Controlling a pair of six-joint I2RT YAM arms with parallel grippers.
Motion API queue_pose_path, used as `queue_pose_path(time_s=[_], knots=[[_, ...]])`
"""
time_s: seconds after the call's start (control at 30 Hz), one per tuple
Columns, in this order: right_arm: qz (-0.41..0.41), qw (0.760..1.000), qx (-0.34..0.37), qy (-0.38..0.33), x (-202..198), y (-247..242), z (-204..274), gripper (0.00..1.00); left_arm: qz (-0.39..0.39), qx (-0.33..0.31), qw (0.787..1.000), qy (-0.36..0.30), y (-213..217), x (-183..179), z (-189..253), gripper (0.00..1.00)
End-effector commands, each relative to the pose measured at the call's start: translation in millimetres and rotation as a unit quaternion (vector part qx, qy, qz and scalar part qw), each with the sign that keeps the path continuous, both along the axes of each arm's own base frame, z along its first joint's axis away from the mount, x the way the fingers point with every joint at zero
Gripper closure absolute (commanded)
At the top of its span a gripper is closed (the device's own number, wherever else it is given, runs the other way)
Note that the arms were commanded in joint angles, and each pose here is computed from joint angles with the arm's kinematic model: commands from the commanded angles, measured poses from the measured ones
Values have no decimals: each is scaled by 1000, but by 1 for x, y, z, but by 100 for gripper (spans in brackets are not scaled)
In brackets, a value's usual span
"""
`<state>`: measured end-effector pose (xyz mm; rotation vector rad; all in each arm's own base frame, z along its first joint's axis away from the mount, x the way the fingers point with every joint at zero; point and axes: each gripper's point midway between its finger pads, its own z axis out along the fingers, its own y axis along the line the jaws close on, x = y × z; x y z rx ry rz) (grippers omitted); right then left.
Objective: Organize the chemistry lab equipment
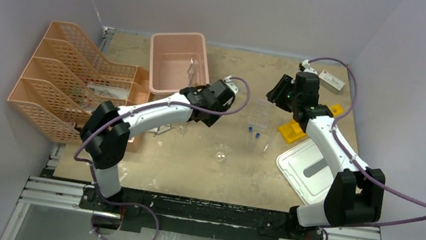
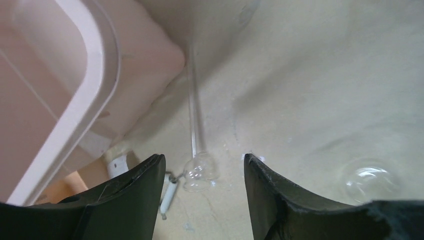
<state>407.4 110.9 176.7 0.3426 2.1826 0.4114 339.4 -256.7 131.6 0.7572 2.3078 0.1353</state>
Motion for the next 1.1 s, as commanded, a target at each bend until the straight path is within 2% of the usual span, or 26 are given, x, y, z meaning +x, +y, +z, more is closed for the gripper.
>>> queue_pose_path(time_s=[0.0, 0.23, 0.5, 0.63, 0.93, 1.07], knots=[[-13, 1000, 12, -13, 2, -1, 9, 50, 91, 72, 993, -36, 35, 9, -18, 40], [-15, 1000, 12, -6, 6, -1, 4, 49, 133, 103, 985, -46, 45, 16, -55, 37], [-13, 1000, 9, -8, 12, 0, 6, 50, 167, 56, 984, -18, 46, 30, -82, 40], [-12, 1000, 8, -10, 14, 1, 8, 51, 174, 43, 984, 6, 49, 30, -96, 44], [-10, 1000, -1, -13, 18, -1, 10, 52, 145, -31, 984, 97, 41, 11, -114, 53], [-11, 1000, -5, -14, 20, -1, 11, 52, 122, -49, 984, 123, 33, 1, -113, 63]])
